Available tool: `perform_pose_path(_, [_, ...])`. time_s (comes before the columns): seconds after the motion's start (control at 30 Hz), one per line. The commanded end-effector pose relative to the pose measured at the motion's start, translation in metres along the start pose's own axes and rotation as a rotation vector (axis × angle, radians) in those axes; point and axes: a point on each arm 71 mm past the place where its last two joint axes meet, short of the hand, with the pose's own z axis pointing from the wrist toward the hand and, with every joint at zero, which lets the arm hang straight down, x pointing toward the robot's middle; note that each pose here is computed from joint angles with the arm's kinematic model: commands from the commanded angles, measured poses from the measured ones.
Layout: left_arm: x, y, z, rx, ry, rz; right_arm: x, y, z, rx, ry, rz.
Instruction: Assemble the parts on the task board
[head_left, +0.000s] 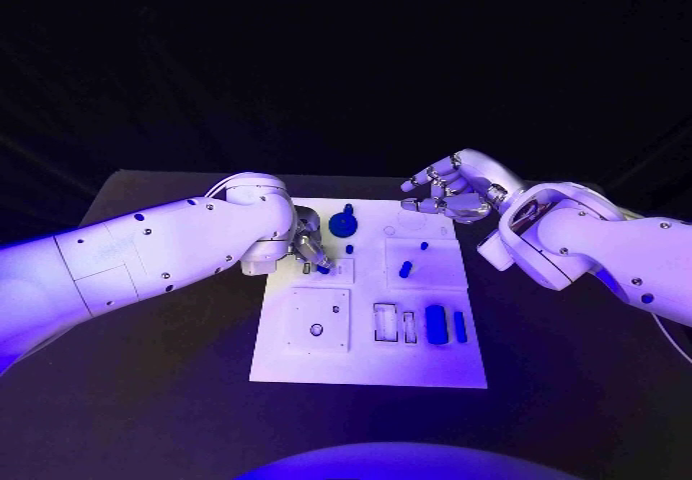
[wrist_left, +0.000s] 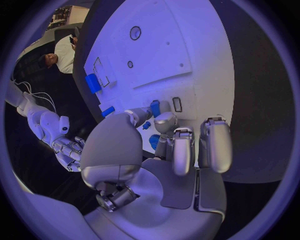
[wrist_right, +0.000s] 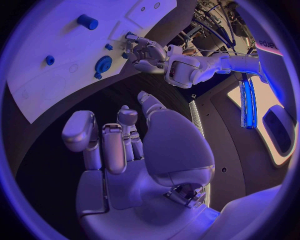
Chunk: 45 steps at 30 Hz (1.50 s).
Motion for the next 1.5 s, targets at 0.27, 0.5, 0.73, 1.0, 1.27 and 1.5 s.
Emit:
perform_pose_path(0.27, [0.0058, -0.0019, 0.0046, 0.002, 0.031, 0.007, 0.0023, 0.0005, 0.0001, -0.003, 0.023, 0.001])
perform_pose_path(0.5, [0.0044, -0.0012, 0.0059, 0.000, 0.023, -0.002, 0.0027, 0.0005, 0.0005, -0.003, 0.025, 0.001])
perform_pose_path(0.73, [0.0042, -0.0012, 0.0063, 0.001, 0.023, -0.002, 0.0030, 0.0002, 0.0007, -0.002, 0.025, 0.002])
perform_pose_path(1.0, [0.0044, -0.0015, 0.0062, 0.004, 0.026, 0.000, 0.0034, 0.0000, 0.0008, -0.002, 0.025, 0.004])
perform_pose_path(1.27, [0.0048, -0.0014, 0.0059, 0.005, 0.030, 0.003, 0.0034, 0.0000, 0.0005, -0.002, 0.025, 0.004])
perform_pose_path(1.5, [0.0048, -0.0010, 0.0058, 0.004, 0.033, 0.005, 0.0035, 0.0001, 0.0005, -0.003, 0.025, 0.005])
